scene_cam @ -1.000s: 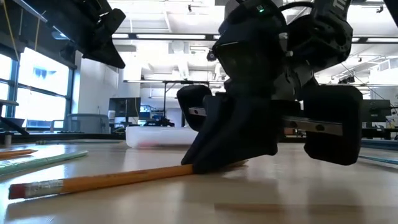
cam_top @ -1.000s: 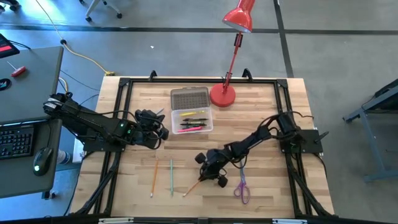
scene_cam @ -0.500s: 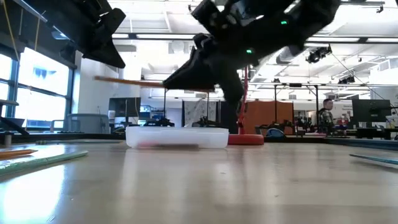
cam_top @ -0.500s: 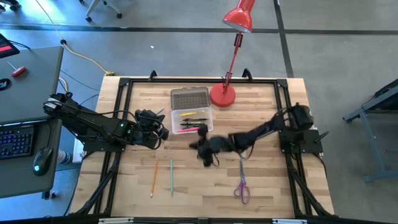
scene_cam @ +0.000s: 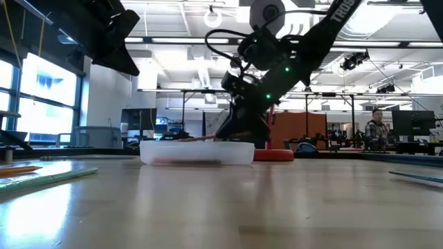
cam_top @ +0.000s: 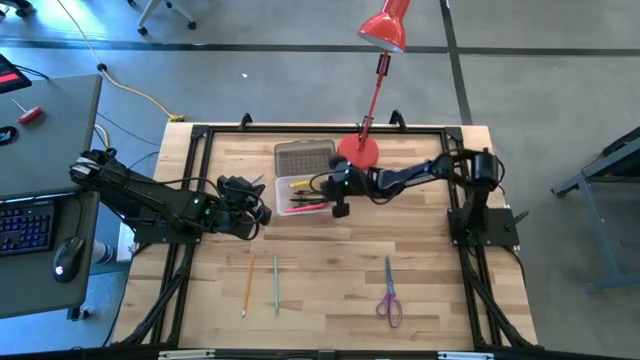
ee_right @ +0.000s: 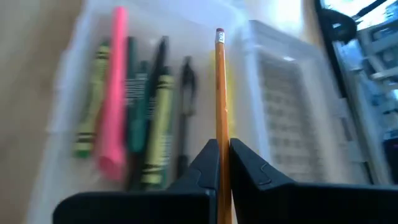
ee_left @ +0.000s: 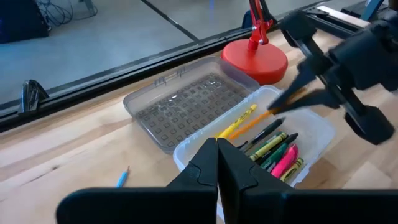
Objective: Pick & place school supplies into a supply box
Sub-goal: Put the right orange pencil into the black supply box, then put the blue pencil into the black supply box
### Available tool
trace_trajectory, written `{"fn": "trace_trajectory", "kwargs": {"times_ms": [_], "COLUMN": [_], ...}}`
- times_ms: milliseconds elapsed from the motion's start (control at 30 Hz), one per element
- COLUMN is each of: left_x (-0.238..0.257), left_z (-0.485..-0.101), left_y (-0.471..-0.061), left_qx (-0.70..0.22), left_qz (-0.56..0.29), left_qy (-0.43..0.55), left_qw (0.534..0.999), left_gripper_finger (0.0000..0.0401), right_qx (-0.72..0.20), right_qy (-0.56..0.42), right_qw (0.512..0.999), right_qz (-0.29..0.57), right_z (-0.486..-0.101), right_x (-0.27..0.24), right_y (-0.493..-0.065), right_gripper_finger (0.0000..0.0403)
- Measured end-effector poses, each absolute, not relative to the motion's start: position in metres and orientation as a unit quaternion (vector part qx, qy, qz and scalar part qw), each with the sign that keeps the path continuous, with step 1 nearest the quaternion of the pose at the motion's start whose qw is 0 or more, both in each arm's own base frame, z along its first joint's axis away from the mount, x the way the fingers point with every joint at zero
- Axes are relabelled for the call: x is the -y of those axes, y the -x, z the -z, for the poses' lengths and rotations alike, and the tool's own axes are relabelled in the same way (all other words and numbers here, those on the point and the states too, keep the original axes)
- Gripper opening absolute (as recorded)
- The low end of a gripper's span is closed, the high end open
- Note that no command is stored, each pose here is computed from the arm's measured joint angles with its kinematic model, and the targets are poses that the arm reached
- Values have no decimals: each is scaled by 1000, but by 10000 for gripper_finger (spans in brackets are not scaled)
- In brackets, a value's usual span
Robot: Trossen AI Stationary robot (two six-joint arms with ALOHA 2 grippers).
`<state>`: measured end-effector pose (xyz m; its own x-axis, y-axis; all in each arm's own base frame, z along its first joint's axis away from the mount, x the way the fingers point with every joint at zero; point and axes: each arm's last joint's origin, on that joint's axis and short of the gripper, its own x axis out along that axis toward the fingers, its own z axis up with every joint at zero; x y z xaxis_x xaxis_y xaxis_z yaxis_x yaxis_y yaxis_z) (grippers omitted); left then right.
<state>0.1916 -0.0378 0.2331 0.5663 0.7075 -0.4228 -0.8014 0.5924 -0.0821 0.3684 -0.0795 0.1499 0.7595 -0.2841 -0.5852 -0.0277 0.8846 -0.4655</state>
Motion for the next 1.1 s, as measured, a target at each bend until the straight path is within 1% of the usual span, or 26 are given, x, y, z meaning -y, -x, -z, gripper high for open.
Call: {"fn": "trace_trajectory", "kwargs": {"times_ms": [133,333,500,633,767,967,1100], "left_x": [37,37,37,38,38,40,39], "left_z": [-234,-234,-233,-232,-232,-230,-227], "left_y": [-191,-191,-191,-192,-192,-192,-190], "left_qx": [-170,-167,-171,-187,-184,-200,-217], "left_qz": [-437,-440,-436,-420,-421,-401,-406], "left_qy": [130,128,130,143,151,197,183], "left_qw": [874,873,874,876,875,872,869], "left_gripper_finger": [31,31,31,31,31,31,31], "right_qx": [-324,-332,-329,-304,-281,-274,-268], "right_qy": [242,230,232,237,240,240,242], "right_qw": [913,914,915,922,929,931,932], "right_qz": [59,24,13,19,28,30,28], "right_z": [-151,-139,-135,-139,-143,-145,-146], "right_x": [85,84,80,80,81,81,78], "right_y": [-370,-371,-373,-376,-379,-380,-381], "right_gripper_finger": [2,2,6,17,26,37,45]}}
